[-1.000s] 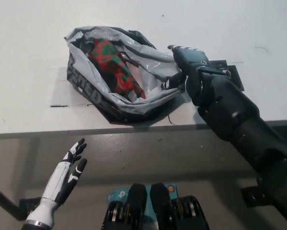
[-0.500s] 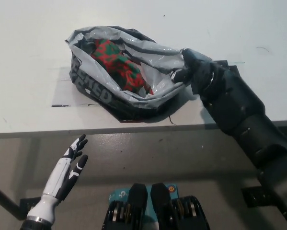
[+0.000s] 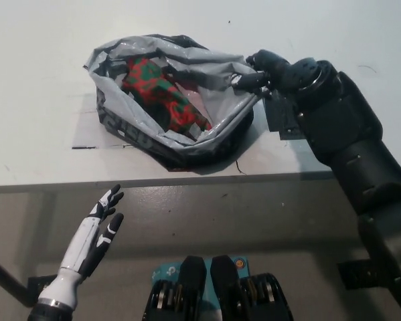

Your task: The robot uses its right hand to pick up a bag of coffee beans and puts it in the black plastic bag, then the robot grabs the top of the bag and lifts it.

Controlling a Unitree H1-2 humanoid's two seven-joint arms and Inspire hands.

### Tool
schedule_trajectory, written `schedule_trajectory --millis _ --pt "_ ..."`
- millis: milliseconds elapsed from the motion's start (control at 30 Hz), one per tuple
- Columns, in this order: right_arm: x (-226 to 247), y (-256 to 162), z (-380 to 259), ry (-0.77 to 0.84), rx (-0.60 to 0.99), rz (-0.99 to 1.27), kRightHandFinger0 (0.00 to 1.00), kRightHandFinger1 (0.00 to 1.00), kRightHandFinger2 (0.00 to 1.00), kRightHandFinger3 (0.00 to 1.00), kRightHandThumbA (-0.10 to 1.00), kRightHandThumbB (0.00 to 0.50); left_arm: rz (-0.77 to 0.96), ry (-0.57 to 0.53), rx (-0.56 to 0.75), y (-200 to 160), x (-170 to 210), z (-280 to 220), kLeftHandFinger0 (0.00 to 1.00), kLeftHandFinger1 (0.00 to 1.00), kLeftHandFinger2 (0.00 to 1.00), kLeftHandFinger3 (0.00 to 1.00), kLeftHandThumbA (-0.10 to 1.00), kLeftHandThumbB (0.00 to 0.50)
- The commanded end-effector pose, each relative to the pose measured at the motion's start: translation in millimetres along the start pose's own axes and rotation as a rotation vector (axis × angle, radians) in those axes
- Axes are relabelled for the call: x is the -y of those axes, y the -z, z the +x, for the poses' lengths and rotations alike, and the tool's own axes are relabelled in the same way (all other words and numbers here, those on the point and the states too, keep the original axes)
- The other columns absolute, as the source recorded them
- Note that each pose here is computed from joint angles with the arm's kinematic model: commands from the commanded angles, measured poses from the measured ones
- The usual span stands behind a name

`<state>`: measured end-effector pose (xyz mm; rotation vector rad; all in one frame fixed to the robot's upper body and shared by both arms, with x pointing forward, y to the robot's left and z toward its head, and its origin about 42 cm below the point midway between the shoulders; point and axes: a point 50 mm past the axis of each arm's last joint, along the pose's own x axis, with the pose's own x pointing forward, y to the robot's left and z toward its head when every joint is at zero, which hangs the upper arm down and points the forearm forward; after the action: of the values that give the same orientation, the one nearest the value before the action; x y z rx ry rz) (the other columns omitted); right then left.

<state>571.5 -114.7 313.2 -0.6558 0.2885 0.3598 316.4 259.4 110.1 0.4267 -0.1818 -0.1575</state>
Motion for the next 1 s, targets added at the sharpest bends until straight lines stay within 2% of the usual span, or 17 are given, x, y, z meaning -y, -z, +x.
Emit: schedule_trajectory --millis 0,133,233,300,333,367,400,433,467,567,600,633,667,733,867,933,967 --pt "25 -53 -16 -0.020 0.116 0.016 0.00 0.26 0.71 0.50 0.17 0.253 0.017 0.001 0.059 -9 -8 9 0.99 0.97 0.97 1.00 1.00 0.151" --pt "30 -57 -19 -0.034 0.132 0.018 0.00 0.27 0.69 0.49 0.16 0.241 0.016 0.001 0.055 -10 -9 10 1.00 0.97 0.96 1.00 1.00 0.161" --pt "32 -61 -21 -0.045 0.146 0.038 0.00 0.26 0.67 0.41 0.17 0.225 0.018 -0.001 0.057 -11 -9 11 1.00 0.97 0.96 1.00 1.00 0.158" --pt "34 -66 -22 -0.041 0.158 0.044 0.00 0.31 0.70 0.45 0.22 0.224 0.019 -0.003 0.062 -12 -9 13 1.00 0.96 0.95 1.00 1.00 0.154" --pt "34 -70 -23 -0.043 0.166 0.056 0.00 0.36 0.75 0.57 0.21 0.211 0.019 -0.004 0.063 -12 -9 14 1.00 0.96 0.95 1.00 1.00 0.159" --pt "34 -72 -23 -0.044 0.172 0.065 0.00 0.36 0.75 0.57 0.21 0.211 0.019 -0.004 0.063 -12 -9 14 1.00 0.96 0.95 1.00 1.00 0.159" --pt "35 -77 -24 -0.057 0.192 0.095 0.00 0.39 0.78 0.67 0.20 0.182 0.017 -0.005 0.060 -12 -9 14 1.00 0.96 0.95 1.00 1.00 0.162" --pt "35 -86 -27 -0.076 0.214 0.104 0.00 0.37 0.76 0.65 0.24 0.140 0.015 -0.009 0.065 -12 -9 15 1.00 0.96 0.94 1.00 1.00 0.159" --pt "35 -101 -31 -0.103 0.249 0.122 0.00 0.37 0.75 0.75 0.30 0.099 0.014 -0.013 0.066 -12 -9 15 1.00 0.96 0.93 1.00 1.00 0.163" --pt "34 -132 -42 -0.136 0.336 0.186 0.00 0.29 0.70 0.70 0.30 0.112 0.015 -0.012 0.074 -12 -9 16 1.00 0.96 0.93 1.00 1.00 0.156" --pt "33 -138 -44 -0.137 0.355 0.197 0.00 0.29 0.70 0.71 0.29 0.120 0.016 -0.012 0.079 -11 -10 16 1.00 0.96 0.93 1.00 1.00 0.152" --pt "31 -153 -50 -0.151 0.399 0.234 0.00 0.30 0.74 0.70 0.23 0.096 0.020 -0.013 0.087 -10 -9 16 1.00 0.96 0.92 1.00 1.00 0.154" --pt "30 -166 -54 -0.162 0.424 0.247 0.00 0.29 0.73 0.61 0.22 0.094 0.012 -0.014 0.085 -8 -9 17 1.00 0.96 0.92 1.00 1.00 0.160" --pt "29 -178 -58 -0.172 0.454 0.286 0.00 0.31 0.74 0.62 0.11 0.061 0.006 -0.015 0.077 -8 -9 17 1.00 0.97 0.92 1.00 1.00 0.169" --pt "22 -216 -75 -0.149 0.549 0.435 0.00 0.37 0.78 0.77 -0.03 0.024 0.006 -0.016 0.075 -9 -9 17 1.00 0.97 0.92 1.00 1.00 0.161" --pt "22 -223 -78 -0.170 0.575 0.498 0.00 0.34 0.73 0.84 -0.06 0.003 0.005 -0.015 0.077 -9 -9 17 1.00 0.97 0.92 1.00 1.00 0.156" --pt "23 -230 -82 -0.183 0.595 0.538 0.00 0.28 0.67 0.84 -0.02 0.001 0.004 -0.016 0.076 -10 -9 17 1.00 0.96 0.92 1.00 1.00 0.154"
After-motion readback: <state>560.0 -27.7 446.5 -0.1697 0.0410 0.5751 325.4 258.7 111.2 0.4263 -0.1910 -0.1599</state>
